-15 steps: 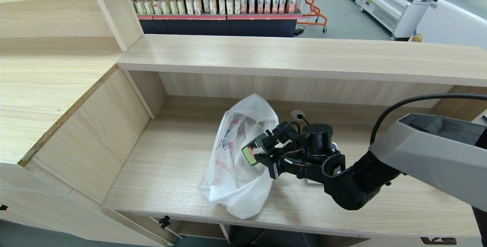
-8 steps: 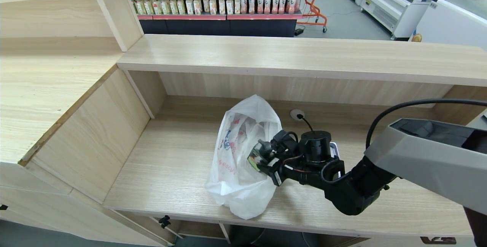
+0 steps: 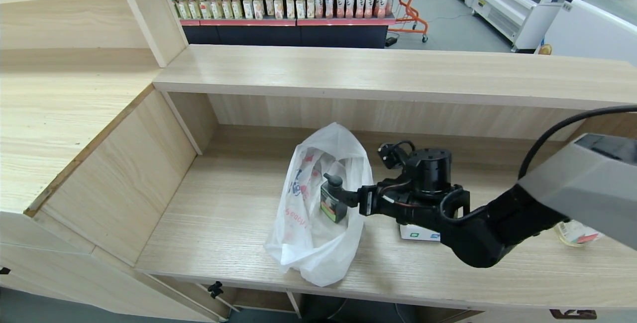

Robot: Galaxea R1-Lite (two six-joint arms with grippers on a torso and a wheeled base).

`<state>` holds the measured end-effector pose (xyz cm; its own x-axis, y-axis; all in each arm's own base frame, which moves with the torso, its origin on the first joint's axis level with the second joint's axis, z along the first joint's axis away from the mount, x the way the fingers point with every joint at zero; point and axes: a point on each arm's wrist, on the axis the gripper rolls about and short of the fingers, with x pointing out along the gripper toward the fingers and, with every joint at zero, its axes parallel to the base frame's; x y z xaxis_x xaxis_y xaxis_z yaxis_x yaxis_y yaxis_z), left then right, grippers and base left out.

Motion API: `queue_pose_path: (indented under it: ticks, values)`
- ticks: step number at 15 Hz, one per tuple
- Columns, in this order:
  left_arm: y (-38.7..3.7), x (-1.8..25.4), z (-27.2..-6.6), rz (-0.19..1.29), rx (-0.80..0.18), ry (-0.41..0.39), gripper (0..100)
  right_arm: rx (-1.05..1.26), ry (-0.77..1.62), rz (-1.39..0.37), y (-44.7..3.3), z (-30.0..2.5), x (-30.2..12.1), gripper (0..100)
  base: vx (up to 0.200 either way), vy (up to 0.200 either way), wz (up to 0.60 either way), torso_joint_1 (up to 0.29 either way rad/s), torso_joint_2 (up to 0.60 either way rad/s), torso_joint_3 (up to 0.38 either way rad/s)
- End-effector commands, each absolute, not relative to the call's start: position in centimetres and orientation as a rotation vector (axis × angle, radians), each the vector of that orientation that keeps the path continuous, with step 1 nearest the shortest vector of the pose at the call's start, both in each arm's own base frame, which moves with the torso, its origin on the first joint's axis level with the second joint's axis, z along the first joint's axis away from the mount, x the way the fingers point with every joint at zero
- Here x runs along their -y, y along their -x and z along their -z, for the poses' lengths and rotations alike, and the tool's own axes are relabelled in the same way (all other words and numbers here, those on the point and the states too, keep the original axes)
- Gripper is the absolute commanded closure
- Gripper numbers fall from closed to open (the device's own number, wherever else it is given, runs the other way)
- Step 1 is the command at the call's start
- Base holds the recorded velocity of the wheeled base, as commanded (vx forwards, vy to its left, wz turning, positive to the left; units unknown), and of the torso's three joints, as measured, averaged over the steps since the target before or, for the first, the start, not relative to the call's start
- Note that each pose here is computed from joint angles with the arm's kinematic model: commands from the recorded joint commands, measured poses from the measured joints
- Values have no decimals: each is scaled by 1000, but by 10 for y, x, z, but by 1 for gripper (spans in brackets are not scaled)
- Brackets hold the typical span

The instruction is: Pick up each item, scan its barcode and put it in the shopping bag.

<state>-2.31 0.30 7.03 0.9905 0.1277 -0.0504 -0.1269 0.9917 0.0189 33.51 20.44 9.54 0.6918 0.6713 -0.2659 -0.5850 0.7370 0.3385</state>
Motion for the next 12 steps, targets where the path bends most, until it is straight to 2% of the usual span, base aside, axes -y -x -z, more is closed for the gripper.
queue_pose_path:
  ticks: [1, 4, 8, 12]
  values:
    - [23, -3, -70, -129, -51, -16, 0, -367, -445, -700, -292, -182, -178, 0, 0, 0, 0, 0, 0, 0]
    - [23, -3, -70, -129, -51, -16, 0, -338, -454, -657, -245, -215, -134, 0, 0, 0, 0, 0, 0, 0]
    - [23, -3, -70, -129, -51, -16, 0, -337, -355, -494, -229, -203, -81, 0, 0, 0, 0, 0, 0, 0]
    - [23, -3, -70, -129, -51, -16, 0, -321, -312, -472, -221, -206, -71, 0, 0, 0, 0, 0, 0, 0]
